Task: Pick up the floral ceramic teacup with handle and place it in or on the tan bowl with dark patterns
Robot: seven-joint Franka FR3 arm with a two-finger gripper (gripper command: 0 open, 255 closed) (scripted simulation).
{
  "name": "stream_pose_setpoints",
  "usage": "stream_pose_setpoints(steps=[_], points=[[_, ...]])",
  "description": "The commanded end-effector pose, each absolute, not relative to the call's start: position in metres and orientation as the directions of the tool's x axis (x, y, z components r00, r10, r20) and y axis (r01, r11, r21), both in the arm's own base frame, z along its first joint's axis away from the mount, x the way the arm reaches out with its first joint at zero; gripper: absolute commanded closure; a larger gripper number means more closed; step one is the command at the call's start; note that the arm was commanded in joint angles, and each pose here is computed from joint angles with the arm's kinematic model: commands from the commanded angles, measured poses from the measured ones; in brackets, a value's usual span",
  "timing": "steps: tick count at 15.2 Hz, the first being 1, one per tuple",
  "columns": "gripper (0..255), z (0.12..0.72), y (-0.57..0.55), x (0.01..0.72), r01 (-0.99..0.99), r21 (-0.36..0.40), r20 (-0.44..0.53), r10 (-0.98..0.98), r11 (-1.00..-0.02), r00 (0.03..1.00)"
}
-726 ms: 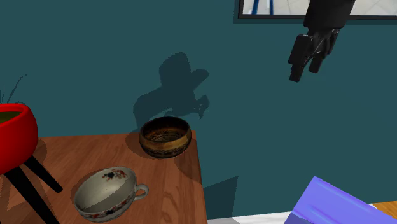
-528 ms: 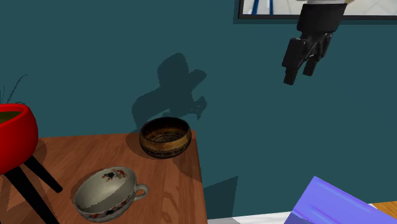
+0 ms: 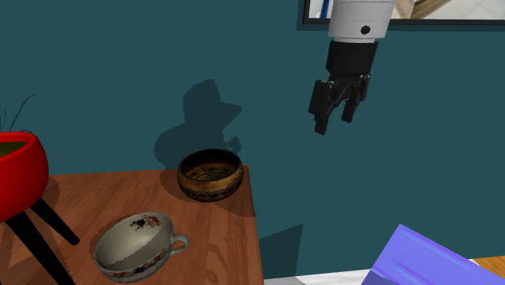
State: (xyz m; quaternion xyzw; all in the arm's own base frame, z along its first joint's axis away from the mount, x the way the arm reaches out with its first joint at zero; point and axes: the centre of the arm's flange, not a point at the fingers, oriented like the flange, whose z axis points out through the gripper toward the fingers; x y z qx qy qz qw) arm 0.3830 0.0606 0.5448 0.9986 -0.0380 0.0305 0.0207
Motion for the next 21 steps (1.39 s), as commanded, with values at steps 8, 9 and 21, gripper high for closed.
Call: stream_pose_setpoints(steps=[8,9,21], points=[[0,0.490,0.142,0.444,-0.050,-0.028,0.024,-0.051,-0.998,0.998],[0,0.484,0.151,0.451,-0.047,-0.035,0.020,-0.048,-0.998,0.999],[0,0.416,0.264,0.524,-0.015,-0.124,-0.029,-0.011,-0.992,1.000]])
